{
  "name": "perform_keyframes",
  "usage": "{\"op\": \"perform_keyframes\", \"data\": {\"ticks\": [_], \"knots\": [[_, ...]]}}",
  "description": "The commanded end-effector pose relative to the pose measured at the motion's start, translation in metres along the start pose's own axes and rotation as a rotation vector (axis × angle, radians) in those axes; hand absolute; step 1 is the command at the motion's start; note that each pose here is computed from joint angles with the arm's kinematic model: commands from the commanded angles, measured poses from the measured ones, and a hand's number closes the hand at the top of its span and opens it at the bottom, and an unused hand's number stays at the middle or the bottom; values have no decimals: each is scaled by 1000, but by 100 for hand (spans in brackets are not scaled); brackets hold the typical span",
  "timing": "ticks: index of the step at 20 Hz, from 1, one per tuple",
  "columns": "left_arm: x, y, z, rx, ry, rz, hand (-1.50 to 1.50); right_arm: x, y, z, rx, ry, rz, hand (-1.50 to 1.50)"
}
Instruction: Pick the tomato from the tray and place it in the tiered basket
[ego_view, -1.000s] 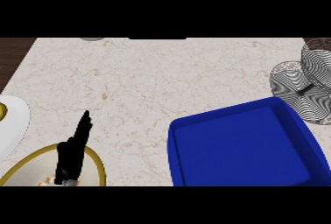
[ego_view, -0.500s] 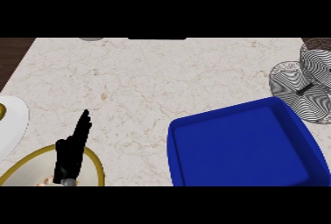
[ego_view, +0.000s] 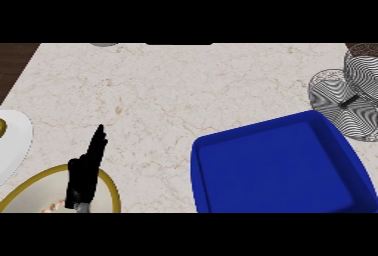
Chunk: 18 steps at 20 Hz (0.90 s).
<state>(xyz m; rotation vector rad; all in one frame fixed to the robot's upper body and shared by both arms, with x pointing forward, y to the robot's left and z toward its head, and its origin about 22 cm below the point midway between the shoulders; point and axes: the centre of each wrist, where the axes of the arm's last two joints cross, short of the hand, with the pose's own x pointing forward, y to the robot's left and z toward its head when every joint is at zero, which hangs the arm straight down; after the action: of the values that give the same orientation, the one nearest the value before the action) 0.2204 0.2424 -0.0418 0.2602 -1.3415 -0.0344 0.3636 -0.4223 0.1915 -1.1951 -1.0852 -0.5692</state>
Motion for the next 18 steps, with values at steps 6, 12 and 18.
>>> {"op": "perform_keyframes", "data": {"ticks": [6, 12, 18], "knots": [[-9, -5, 8, 0, 53, 17, 0, 16, -46, 0, -324, -90, -222, -150], [-19, 8, 11, 50, 60, 17, 0, -16, -127, 7, -500, 3, -216, -150], [-21, 16, 12, 50, 72, 20, 0, -46, -197, 61, -515, 29, -238, -150]]}}
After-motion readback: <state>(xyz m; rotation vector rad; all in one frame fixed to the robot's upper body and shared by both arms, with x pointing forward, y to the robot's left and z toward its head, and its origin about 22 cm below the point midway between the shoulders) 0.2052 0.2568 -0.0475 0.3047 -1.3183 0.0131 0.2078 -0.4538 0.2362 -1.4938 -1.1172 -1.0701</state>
